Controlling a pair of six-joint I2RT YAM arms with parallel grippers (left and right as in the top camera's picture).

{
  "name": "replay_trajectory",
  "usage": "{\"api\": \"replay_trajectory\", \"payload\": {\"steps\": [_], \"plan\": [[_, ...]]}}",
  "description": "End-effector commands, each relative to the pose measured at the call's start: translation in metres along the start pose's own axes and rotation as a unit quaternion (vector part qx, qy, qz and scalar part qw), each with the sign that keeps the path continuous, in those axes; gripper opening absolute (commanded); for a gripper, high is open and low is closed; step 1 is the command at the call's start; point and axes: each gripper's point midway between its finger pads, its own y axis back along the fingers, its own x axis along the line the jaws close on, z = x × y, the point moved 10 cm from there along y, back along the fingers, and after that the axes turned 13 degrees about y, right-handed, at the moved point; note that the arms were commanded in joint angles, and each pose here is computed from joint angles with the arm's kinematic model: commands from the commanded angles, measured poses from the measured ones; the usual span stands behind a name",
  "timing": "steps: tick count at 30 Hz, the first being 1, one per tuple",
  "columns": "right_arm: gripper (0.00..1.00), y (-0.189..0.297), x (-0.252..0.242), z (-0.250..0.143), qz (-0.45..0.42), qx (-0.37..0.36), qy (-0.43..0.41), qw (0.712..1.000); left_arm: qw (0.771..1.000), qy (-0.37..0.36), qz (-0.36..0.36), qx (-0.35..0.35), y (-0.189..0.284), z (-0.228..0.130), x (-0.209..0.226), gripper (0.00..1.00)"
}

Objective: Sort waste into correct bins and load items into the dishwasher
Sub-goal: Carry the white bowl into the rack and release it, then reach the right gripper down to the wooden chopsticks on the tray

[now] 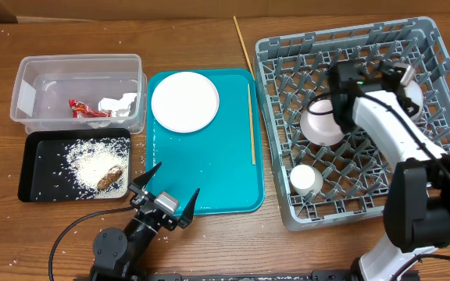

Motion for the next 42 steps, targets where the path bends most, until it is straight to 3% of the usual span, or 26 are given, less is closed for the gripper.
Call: {"api": "replay_trajectory", "payload": {"steps": [1,3,5,12,15,18,21,23,25,32,42], "plan": [[0.07,0.017,0.013,-0.008,0.031,-0.007,0.032,0.999,1.0,-0.008,0.0,-0.002,0.0,-0.002,0.001,1.0],[0.2,0.025,0.015,-0.009,0.035,-0.016,0.042,0.998,1.0,-0.008,0.0,-0.002,0.0,-0.002,0.001,1.0],[0.4,0.032,0.016,-0.01,0.039,-0.023,0.046,0.998,1.0,-0.008,0.0,-0.002,0.0,-0.002,0.001,1.0],[0.41,0.078,0.004,-0.002,0.128,-0.017,0.039,0.991,1.0,-0.008,0.0,-0.002,0.0,-0.002,0.001,1.0],[0.54,0.116,-0.004,0.007,0.252,0.008,0.037,0.967,1.0,-0.008,0.0,-0.002,0.0,-0.002,0.001,1.0],[0.56,0.162,-0.001,0.012,0.42,0.023,0.081,0.904,1.0,-0.008,0.0,-0.002,0.0,-0.002,0.001,1.0],[0.55,0.209,0.012,0.01,0.602,0.002,0.148,0.784,1.0,-0.008,0.0,-0.002,0.0,-0.002,0.001,1.0],[0.55,0.232,0.022,0.007,0.677,-0.003,0.163,0.717,1.0,-0.008,0.0,-0.002,0.0,-0.002,0.001,1.0],[0.56,0.246,0.034,0.003,0.697,-0.014,0.169,0.696,1.0,-0.008,0.0,-0.002,0.0,-0.002,0.001,1.0],[0.55,0.241,0.096,0.001,0.61,-0.058,0.148,0.776,1.0,-0.008,0.0,-0.002,0.0,-0.002,0.001,1.0],[0.51,0.216,0.165,-0.009,0.551,-0.047,0.173,0.815,1.0,-0.008,0.0,-0.002,0.0,-0.002,0.001,1.0]]}}
